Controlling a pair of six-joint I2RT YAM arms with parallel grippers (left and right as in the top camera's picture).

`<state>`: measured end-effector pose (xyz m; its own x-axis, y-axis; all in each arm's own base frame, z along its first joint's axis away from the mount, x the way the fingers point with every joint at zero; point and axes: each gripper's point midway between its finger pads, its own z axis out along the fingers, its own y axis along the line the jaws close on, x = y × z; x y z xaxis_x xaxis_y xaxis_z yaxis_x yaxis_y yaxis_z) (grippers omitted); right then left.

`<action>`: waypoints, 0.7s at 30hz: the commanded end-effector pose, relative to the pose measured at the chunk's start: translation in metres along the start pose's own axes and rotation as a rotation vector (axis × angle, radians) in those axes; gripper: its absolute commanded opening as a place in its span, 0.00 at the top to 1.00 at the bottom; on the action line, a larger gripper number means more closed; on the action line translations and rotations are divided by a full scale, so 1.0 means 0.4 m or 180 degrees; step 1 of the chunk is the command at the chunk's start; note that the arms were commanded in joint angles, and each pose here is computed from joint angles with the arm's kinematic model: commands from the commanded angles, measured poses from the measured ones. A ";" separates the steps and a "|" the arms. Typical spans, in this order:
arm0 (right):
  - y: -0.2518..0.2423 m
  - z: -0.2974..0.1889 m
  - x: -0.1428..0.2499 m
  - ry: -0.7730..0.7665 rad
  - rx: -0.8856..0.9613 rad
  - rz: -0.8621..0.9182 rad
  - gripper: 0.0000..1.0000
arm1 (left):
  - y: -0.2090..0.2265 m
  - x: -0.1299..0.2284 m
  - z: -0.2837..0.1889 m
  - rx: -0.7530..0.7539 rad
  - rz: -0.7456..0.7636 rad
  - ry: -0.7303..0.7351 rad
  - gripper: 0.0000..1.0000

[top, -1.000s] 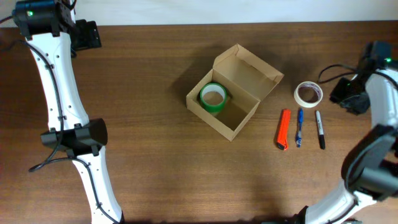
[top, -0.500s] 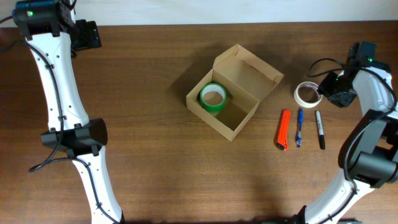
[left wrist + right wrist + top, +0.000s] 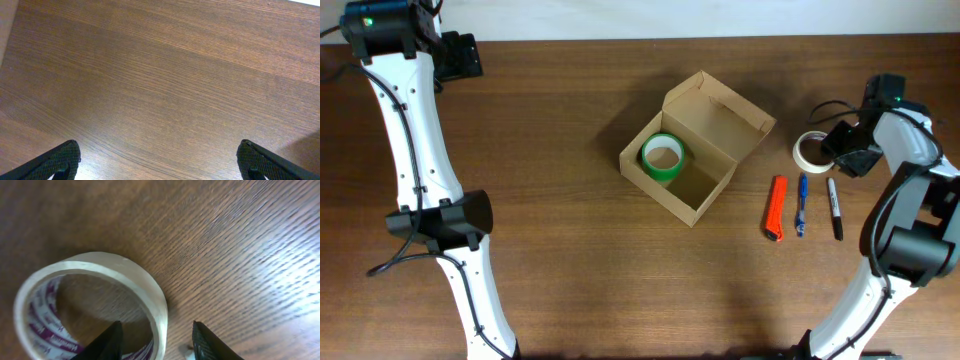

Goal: Pack container
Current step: 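Grasp the beige masking tape roll with the right gripper and lift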

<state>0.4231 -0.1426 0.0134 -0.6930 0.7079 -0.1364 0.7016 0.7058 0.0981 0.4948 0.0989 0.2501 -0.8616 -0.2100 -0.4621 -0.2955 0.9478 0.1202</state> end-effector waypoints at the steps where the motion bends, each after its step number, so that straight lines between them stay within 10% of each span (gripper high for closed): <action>1: 0.008 0.029 0.018 0.0075 0.0039 0.0027 0.59 | -0.001 0.000 -0.007 0.0023 0.0013 -0.0008 0.00; 5: 0.005 0.053 0.033 0.0156 0.0077 0.0064 0.60 | -0.001 0.000 -0.007 0.0023 0.0013 -0.0008 0.00; 9: 0.007 0.059 0.035 0.0167 0.0077 0.0075 0.96 | -0.001 0.000 -0.007 0.0023 0.0013 -0.0008 0.00; 21: 0.131 -0.184 -0.048 -0.0197 -0.0622 -0.0595 0.96 | -0.001 0.000 -0.007 0.0023 0.0013 -0.0008 0.00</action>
<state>0.4272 -0.1233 0.0185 -0.7509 0.6571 -0.0667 0.6437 0.7507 0.1485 0.4948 0.0989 0.2501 -0.8616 -0.2100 -0.4621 -0.2955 0.9478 0.1202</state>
